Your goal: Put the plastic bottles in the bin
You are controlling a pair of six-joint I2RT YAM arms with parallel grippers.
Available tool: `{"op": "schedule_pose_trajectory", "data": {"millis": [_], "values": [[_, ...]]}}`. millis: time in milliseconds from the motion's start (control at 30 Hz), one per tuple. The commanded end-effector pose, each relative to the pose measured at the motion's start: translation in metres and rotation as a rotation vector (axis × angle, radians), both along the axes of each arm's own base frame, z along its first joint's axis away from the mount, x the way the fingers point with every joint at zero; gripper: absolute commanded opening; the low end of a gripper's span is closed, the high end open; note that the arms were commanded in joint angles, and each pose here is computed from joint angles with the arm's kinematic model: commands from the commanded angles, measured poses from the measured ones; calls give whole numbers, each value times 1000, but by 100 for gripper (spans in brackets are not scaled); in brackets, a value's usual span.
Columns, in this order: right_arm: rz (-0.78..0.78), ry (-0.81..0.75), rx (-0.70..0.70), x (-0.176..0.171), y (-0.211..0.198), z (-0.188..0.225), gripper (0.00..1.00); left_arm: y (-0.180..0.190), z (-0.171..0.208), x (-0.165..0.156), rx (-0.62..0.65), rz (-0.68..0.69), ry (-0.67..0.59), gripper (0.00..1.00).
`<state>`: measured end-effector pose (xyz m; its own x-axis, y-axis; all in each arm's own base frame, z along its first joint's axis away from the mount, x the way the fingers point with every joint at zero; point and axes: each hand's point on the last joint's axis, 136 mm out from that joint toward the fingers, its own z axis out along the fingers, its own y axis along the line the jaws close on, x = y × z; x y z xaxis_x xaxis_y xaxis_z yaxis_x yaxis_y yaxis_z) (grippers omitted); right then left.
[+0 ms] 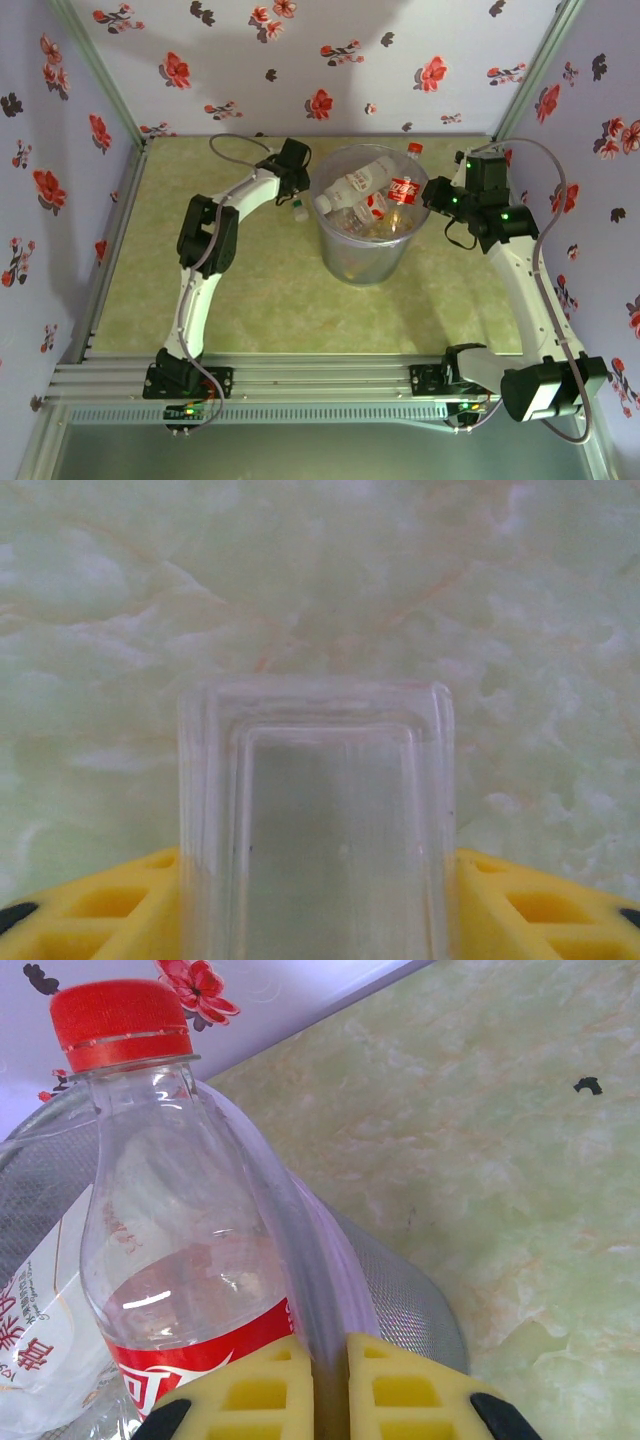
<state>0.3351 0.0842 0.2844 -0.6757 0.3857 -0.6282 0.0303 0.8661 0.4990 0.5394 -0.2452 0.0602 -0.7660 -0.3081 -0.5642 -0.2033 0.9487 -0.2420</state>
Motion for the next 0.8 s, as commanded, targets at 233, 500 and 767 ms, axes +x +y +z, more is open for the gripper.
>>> {"op": "schedule_pose_trajectory", "data": {"millis": [233, 500, 767], "values": [[26, 47, -6, -13, 4, -10, 0, 24, 150, -7, -94, 52, -277, 33], [30, 40, 4, -13, 6, -9, 0, 33, 271, -44, -207, 23, -542, 15], [48, 46, 29, -11, 12, -11, 0, 3, 388, -115, -276, -159, -871, 2]]}}
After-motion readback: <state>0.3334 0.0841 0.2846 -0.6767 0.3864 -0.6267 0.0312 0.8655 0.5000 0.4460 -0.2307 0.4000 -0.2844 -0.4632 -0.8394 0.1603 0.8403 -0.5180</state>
